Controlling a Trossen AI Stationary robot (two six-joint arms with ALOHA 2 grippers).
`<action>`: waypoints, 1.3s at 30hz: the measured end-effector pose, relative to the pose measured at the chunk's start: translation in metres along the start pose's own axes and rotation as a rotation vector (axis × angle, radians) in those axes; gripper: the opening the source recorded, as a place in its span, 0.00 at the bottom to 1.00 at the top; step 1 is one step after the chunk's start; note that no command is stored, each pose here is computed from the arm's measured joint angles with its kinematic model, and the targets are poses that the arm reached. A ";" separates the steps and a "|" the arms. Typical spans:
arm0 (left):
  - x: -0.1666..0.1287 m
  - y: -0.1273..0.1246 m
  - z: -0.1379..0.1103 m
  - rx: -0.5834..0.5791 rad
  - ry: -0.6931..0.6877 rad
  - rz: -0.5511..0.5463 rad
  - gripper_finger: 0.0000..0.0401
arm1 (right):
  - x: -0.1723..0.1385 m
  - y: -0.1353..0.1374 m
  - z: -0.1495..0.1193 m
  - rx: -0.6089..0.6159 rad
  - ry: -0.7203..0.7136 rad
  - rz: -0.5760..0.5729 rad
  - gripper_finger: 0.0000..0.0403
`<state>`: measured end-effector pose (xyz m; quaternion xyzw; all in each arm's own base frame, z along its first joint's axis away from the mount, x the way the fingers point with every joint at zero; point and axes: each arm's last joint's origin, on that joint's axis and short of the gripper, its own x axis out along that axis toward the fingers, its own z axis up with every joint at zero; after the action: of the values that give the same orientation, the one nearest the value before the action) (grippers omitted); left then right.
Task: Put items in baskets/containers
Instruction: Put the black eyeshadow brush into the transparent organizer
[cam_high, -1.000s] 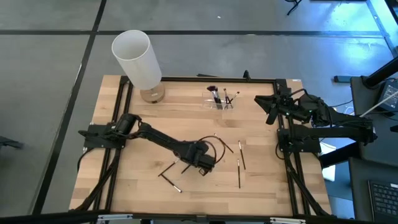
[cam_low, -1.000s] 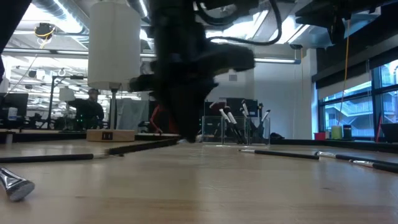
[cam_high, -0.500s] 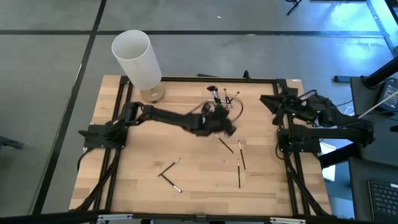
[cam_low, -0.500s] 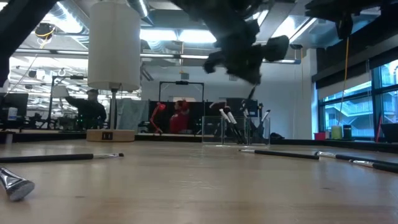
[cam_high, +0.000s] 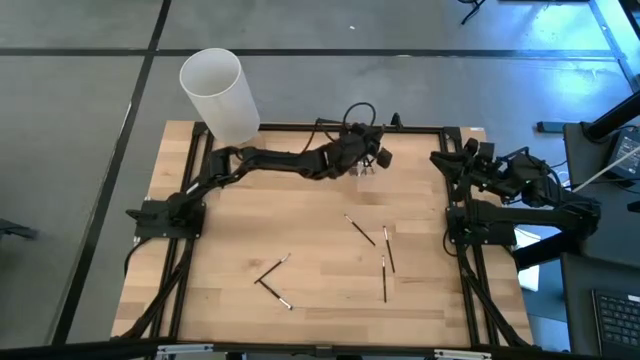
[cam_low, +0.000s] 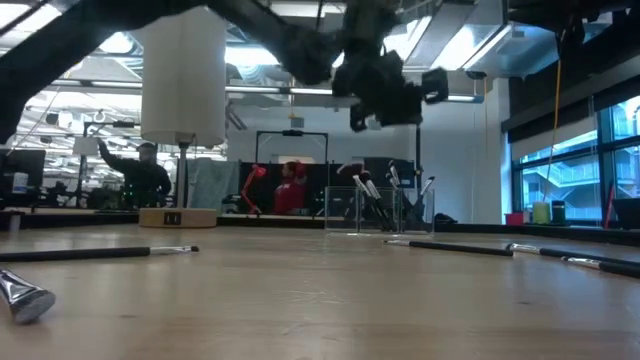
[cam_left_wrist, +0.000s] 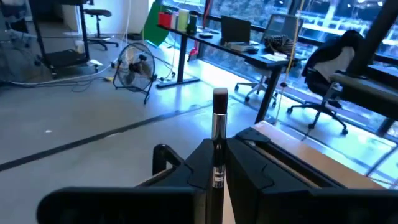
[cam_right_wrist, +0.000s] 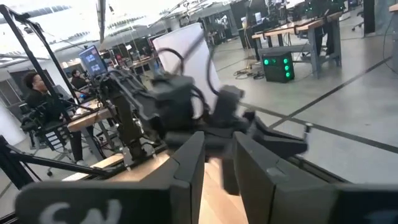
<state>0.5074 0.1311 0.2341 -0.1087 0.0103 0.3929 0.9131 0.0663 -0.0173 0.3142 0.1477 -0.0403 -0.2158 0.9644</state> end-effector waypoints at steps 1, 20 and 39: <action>0.004 0.004 -0.004 -0.008 0.004 0.000 0.07 | 0.000 0.000 0.000 -0.001 0.002 -0.001 0.21; 0.004 0.005 -0.030 0.064 0.143 0.038 0.11 | 0.000 0.000 -0.001 0.006 0.007 -0.003 0.21; -0.007 0.000 -0.014 0.106 0.184 -0.020 0.39 | 0.000 0.000 -0.001 0.000 0.011 -0.004 0.21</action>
<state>0.5034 0.1234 0.2216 -0.0961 0.1138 0.3711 0.9166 0.0663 -0.0173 0.3130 0.1489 -0.0347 -0.2171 0.9641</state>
